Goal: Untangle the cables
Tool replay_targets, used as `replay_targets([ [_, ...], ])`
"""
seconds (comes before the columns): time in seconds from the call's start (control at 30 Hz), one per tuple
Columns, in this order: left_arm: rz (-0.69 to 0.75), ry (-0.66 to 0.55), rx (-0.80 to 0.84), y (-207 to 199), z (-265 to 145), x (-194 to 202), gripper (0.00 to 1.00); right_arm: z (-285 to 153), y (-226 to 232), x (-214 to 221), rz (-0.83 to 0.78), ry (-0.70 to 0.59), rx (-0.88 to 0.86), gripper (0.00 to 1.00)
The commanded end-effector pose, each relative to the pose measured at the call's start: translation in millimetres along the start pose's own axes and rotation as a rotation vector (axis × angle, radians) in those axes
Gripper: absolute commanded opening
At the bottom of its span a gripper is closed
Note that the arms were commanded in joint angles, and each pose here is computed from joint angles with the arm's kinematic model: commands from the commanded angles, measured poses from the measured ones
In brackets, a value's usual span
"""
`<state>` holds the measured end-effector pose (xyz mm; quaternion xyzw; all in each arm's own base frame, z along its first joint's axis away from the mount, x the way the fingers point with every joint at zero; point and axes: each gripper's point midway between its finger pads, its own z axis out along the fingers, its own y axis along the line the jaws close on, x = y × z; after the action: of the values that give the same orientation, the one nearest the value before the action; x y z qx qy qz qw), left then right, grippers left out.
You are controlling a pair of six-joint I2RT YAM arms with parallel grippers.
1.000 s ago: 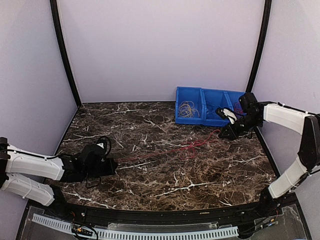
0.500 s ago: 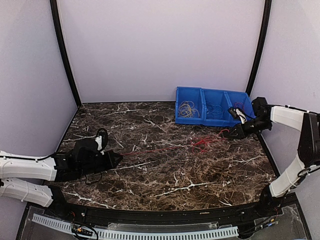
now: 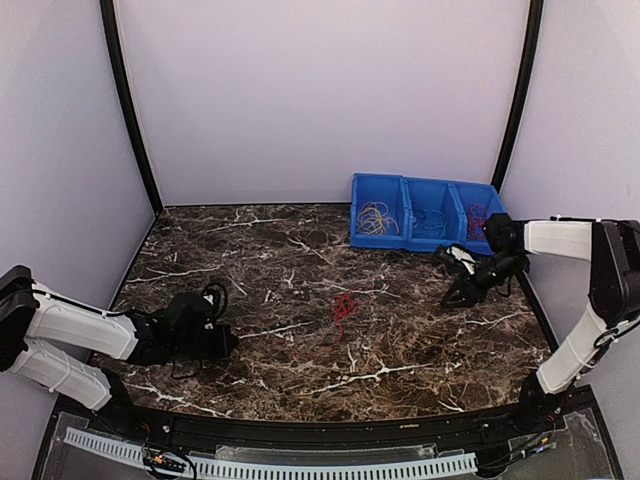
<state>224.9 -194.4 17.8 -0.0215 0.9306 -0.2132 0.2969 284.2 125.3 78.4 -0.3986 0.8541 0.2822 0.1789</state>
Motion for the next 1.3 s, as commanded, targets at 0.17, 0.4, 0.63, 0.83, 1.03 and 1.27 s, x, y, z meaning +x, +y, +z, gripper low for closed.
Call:
replay_targets([
  [0.17, 0.03, -0.007, 0.088, -22.6, 0.4, -8.2, 0.0, 35.2, 77.7, -70.2, -0.391, -0.002, -0.025, 0.42],
  [0.4, 0.016, -0.03, 0.077, -16.2, -6.3, -9.0, 0.0, 94.7, 101.2, -106.0, -0.521, 0.047, -0.047, 0.44],
  [0.63, 0.001, -0.043, 0.074, -10.9, -10.8, -7.3, 0.0, 135.3, 93.8, -144.4, -0.526, 0.04, 0.014, 0.43],
  [0.83, -0.007, -0.056, 0.079, -10.3, -14.4, -9.0, 0.0, 158.6, 83.9, -162.1, -0.474, 0.053, 0.039, 0.4],
  [1.03, -0.009, -0.062, 0.085, -11.4, -16.5, -10.1, 0.0, 166.7, 66.9, -175.5, -0.359, 0.061, 0.104, 0.39],
  [1.27, -0.016, -0.06, 0.086, -9.0, -16.1, -7.4, 0.0, 183.9, 64.7, -168.0, -0.255, 0.115, 0.066, 0.4],
])
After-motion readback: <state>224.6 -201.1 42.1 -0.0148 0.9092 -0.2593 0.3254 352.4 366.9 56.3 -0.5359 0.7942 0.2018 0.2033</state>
